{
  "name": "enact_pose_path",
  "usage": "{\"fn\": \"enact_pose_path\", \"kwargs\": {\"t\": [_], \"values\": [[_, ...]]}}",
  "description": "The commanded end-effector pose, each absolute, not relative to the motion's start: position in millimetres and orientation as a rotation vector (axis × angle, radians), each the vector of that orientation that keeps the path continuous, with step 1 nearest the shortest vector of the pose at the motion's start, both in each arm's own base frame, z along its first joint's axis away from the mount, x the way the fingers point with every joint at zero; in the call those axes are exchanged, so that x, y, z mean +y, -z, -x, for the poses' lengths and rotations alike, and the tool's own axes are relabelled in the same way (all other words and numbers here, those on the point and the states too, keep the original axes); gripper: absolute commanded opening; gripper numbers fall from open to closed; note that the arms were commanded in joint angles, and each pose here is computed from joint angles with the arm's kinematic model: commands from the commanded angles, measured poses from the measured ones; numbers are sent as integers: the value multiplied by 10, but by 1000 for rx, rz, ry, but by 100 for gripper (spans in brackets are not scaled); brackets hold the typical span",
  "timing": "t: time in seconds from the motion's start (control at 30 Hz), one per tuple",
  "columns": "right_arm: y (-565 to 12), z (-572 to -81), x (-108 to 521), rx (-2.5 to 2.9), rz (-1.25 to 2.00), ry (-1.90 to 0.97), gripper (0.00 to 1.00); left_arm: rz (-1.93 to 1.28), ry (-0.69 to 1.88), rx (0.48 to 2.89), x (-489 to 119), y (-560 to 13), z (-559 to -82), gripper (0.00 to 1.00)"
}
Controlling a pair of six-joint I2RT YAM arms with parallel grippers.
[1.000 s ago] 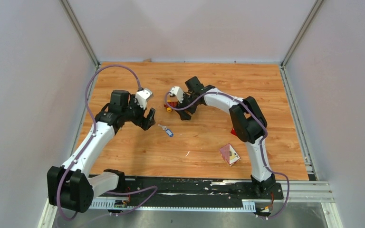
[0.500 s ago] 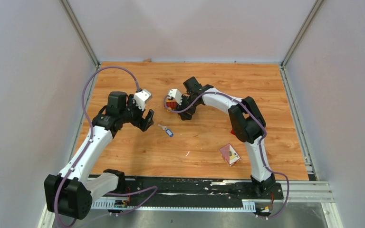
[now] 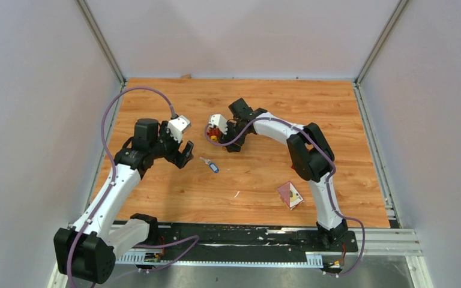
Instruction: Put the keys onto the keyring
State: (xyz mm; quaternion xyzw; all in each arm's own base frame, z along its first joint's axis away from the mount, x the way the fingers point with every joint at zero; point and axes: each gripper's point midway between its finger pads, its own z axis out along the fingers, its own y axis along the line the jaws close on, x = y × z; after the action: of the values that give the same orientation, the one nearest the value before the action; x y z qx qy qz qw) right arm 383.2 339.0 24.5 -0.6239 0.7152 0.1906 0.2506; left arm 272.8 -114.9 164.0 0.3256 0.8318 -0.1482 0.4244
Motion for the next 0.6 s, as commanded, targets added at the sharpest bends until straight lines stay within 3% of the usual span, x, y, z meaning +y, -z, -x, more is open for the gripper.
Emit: {"fn": "enact_pose_path", "kwargs": {"t": [0.0,0.2,0.57], "values": [[-300,-3960,3420,1888,1725,-453,60,-833,342,2039,-1131,-1701,-2736,95],[-259,-3938,3466,1871,1767,-489,61,-812,284,2043,-1045,-1674,-2739,96],[-128,-3688,3526,1874,1875,-614,43,-700,165,2080,-758,-1699,-2799,97]]}}
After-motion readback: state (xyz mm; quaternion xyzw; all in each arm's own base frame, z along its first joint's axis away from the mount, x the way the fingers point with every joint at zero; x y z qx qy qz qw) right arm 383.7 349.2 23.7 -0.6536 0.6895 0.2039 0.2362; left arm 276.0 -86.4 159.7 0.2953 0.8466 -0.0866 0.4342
